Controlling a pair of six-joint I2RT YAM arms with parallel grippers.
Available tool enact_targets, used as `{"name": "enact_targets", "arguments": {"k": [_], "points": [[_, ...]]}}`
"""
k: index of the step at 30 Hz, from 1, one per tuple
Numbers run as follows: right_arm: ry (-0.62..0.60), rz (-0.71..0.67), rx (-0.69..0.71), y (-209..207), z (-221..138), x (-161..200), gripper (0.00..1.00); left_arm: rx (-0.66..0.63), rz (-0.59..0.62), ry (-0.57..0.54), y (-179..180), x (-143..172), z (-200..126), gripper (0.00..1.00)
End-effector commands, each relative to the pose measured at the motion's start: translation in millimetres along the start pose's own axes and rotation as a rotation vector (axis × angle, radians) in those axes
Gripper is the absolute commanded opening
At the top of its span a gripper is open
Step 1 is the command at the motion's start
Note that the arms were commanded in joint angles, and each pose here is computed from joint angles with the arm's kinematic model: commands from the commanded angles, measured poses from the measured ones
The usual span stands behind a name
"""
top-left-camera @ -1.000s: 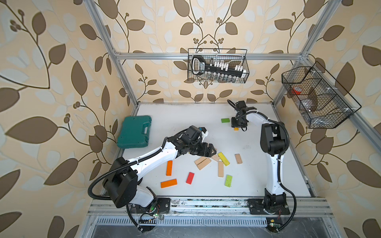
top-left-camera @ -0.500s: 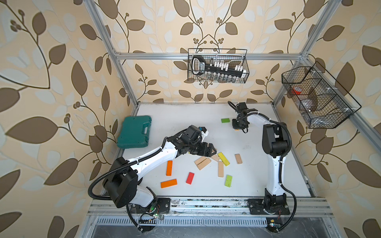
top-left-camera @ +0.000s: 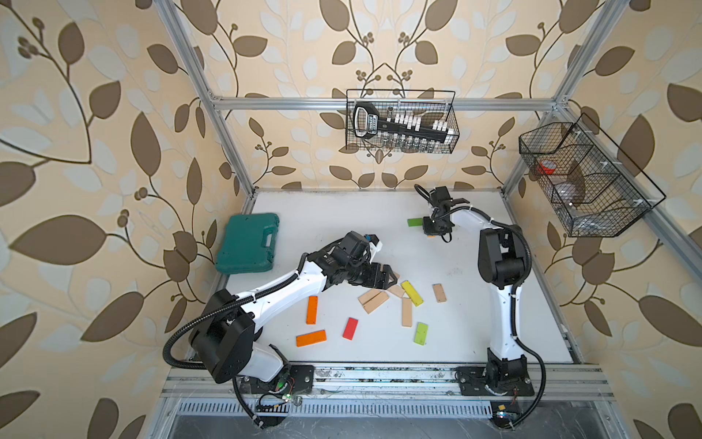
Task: Assemble a giraffe with building blocks
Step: Assemble the building block at the center of the board.
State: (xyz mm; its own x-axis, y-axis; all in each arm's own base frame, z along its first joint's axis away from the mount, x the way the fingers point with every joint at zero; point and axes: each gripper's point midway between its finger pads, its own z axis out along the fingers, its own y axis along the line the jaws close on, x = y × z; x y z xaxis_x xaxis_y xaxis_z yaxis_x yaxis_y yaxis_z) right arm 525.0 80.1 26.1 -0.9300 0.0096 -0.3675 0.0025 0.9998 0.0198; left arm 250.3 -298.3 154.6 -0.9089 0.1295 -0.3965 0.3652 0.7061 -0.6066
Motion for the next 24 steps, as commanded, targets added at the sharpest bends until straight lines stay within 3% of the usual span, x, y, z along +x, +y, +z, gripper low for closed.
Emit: {"name": "enact_targets", "arguments": {"k": [1,10,18,24], "points": [[0.057,-0.011,-0.014,6.6,15.4,11.2,0.21,0.017,0.024,-0.018,-0.6,-4.5,-4.0,0.9],[0.07,-0.01,-0.012,9.5,18.3,12.5,0.24,0.016,0.024,-0.016,0.7,-4.3,-4.1,0.9],[0.075,-0.015,-0.001,9.1,15.2,15.2,0.4,0.015,0.024,-0.017,1.1,-4.2,-4.4,0.9],[0.078,-0.014,-0.001,8.4,13.9,16.5,0.35,0.013,0.023,-0.019,1.5,-3.8,-5.7,0.9]]}}
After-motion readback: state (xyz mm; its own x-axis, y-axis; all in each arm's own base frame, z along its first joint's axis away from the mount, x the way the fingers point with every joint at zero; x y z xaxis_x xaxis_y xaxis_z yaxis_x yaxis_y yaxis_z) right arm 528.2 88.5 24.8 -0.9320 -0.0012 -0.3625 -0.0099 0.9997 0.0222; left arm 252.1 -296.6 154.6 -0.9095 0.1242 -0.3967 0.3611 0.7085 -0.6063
